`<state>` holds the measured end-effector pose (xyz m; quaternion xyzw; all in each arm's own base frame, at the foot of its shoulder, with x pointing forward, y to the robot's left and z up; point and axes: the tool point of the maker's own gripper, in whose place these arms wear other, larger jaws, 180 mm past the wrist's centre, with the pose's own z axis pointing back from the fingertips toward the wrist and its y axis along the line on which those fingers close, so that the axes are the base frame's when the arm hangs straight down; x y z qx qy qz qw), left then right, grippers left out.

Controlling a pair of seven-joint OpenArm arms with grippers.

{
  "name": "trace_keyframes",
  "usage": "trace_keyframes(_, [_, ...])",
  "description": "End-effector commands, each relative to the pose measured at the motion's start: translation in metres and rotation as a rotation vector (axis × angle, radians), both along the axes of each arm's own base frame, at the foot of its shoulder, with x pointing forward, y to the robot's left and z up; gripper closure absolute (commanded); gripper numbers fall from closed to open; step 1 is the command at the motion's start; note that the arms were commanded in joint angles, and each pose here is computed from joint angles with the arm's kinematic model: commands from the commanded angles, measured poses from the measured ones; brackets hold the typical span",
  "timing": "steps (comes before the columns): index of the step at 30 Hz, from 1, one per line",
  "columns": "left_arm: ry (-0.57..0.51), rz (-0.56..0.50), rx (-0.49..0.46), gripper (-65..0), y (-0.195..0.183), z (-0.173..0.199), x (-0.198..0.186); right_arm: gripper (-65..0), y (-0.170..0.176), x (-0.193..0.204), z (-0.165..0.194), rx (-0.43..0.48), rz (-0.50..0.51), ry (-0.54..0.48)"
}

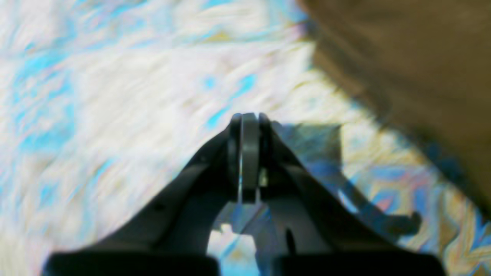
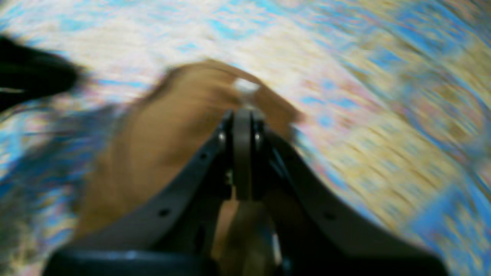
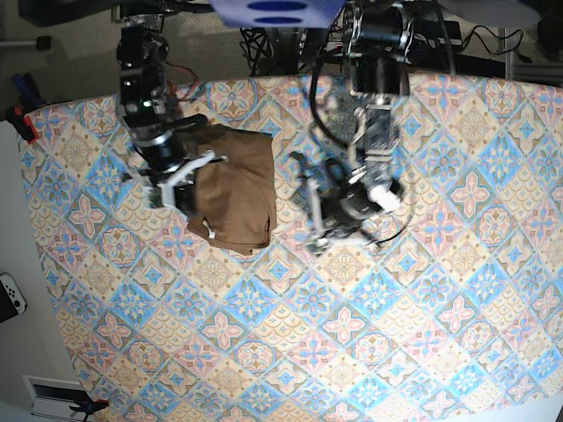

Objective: Layout the t-shirt on the table in an organized manner, then fold the t-shirt properly

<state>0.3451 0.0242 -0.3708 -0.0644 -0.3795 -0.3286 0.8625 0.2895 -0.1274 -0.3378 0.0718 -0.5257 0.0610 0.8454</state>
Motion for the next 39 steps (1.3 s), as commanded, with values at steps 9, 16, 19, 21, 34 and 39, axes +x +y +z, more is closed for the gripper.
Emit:
trace_keyframes(9, [-0.041,0.089,0.084,0.0,0.058,0.012,-0.076,0.0,-0.035,-0.027,-0.001,-0.029,-0.084,0.014])
trace_keyframes(16, [0.006,0.196,0.128,0.0,0.098,0.009,-0.124,0.0,-0.050,-0.051,0.002,0.019,-0.202,-0.061])
trace_keyframes(19, [-0.010,0.201,0.052,0.0,0.095,0.008,-0.140,0.0,-0.054,-0.072,-0.004,0.018,-0.222,-0.052])
trace_keyframes(21, [-0.011,0.213,0.011,0.0,0.096,0.006,-0.154,0.0,-0.053,-0.087,-0.009,0.021,-0.228,-0.038])
trace_keyframes(34, [0.088,0.301,-0.136,0.0,0.107,-0.003,-0.250,0.0,-0.053,-0.152,-0.003,0.049,-0.311,-0.102])
trace_keyframes(39, [0.163,0.317,-0.134,0.0,0.108,-0.020,-0.271,0.0,-0.051,-0.186,-0.011,0.060,-0.361,-0.058])
